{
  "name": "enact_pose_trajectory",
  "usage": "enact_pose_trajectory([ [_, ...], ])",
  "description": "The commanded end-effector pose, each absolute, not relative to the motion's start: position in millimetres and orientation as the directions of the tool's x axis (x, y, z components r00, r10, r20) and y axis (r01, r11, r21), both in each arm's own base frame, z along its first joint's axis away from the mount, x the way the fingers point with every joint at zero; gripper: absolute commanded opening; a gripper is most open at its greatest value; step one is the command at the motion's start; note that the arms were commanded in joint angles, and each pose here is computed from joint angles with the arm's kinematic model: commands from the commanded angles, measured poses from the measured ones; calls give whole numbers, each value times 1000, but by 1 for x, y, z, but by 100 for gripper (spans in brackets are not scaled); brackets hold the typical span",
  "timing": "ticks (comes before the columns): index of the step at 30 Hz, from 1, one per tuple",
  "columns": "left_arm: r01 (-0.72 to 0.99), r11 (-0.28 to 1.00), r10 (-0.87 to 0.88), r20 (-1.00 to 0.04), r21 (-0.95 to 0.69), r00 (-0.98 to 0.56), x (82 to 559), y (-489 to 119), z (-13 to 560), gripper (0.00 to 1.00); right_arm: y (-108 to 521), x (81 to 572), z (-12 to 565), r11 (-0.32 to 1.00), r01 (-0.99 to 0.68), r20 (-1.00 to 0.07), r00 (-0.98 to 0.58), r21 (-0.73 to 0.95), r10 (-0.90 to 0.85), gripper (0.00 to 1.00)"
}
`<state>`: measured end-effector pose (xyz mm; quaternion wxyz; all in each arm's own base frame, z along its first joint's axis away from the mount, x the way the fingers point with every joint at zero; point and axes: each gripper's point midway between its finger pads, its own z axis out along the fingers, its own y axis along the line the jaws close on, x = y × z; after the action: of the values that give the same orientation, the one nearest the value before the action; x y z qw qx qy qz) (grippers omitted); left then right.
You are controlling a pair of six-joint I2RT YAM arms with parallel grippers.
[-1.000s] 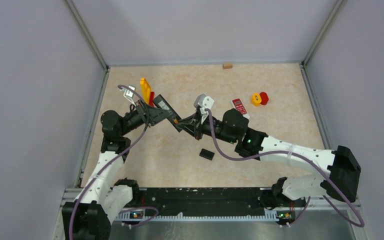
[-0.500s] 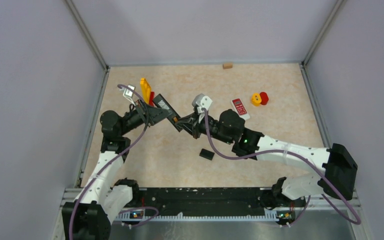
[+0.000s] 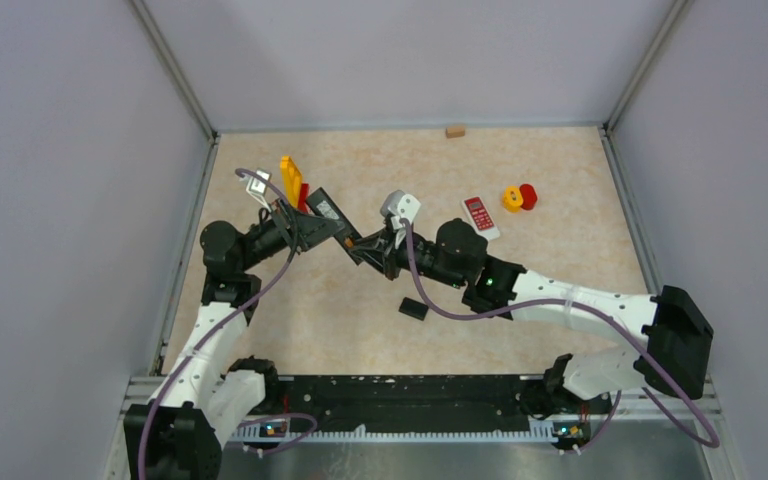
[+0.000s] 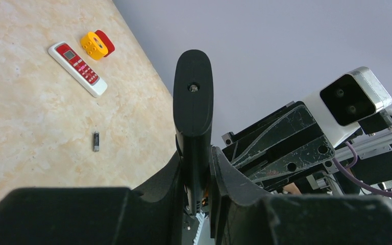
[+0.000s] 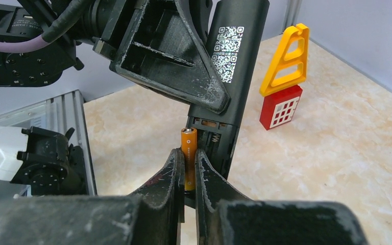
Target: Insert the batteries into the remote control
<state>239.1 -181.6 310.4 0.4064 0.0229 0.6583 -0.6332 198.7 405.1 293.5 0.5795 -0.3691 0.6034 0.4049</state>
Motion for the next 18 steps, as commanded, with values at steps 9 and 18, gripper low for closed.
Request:
enact_pose_trajectory([
  [9, 647, 171, -496, -632, -743, -596, 228, -182, 345, 0, 404, 200, 309, 424, -902, -997, -72, 79, 32, 21],
  [18, 644, 173, -499, -631, -745, -595, 229, -182, 343, 0, 400, 210, 317, 480, -872, -996, -79, 90, 44, 27],
])
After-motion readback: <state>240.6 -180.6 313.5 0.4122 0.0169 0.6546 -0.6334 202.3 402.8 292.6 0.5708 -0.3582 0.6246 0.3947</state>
